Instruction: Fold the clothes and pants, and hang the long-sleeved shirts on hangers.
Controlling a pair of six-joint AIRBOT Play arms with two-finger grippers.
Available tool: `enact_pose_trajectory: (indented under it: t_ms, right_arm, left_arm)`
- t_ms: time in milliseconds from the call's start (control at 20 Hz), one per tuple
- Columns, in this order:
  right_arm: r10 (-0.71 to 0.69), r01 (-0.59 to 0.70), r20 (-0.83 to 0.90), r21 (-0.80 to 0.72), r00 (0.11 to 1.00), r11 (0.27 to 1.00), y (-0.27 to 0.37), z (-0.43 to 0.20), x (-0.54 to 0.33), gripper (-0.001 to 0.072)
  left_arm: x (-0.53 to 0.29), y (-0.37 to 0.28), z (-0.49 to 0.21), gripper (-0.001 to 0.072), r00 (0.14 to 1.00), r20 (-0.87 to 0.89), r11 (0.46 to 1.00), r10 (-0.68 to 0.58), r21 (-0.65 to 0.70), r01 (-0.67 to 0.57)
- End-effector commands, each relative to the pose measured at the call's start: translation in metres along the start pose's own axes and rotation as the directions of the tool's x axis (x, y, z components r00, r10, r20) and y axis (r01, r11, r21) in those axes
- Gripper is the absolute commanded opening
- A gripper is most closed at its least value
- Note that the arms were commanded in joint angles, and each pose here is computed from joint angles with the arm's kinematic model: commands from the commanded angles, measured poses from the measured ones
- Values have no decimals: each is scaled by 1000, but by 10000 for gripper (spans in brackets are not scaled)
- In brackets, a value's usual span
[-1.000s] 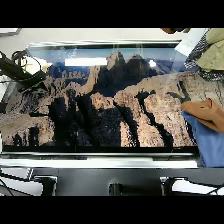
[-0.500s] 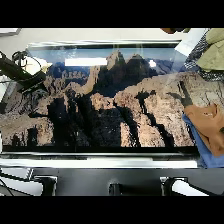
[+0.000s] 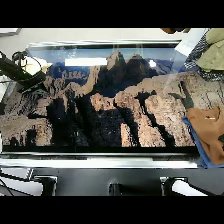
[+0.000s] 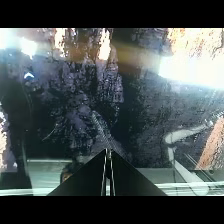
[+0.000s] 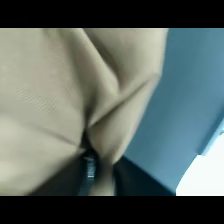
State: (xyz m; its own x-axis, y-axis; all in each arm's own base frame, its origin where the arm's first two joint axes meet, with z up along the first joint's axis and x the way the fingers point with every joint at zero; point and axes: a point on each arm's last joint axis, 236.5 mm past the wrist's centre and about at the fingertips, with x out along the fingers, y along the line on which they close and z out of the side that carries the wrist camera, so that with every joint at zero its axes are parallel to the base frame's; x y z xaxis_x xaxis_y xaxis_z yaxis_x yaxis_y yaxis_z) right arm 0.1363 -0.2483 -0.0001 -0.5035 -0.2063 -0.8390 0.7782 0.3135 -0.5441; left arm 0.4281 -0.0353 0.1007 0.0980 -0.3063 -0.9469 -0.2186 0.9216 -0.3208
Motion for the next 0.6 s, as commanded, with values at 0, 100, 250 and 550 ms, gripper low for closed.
enact_pose_trajectory:
  t_ms: [0, 100, 250, 550]
  right_arm:
    - [-81, 81, 36, -2, 996, 997, -18, 8, 2, 315]
    - [-89, 90, 64, -14, 994, 996, -23, 13, -2, 416]
    - [188, -185, 163, -35, 968, 982, 21, 34, -40, 393]
    - [836, -682, 209, -497, 506, 537, 164, -11, -223, 165]
  left_arm:
    - [0, 0, 0, 59, 1000, 0, 1000, 0, -1, 0]
    - [0, 0, 0, 60, 1000, 1, 1000, 0, -1, 0]
    - [0, 0, 1, 59, 1000, 3, 999, 0, 33, 0]
    - [-6, 23, -3, 55, 987, 39, 987, 153, 44, -155]
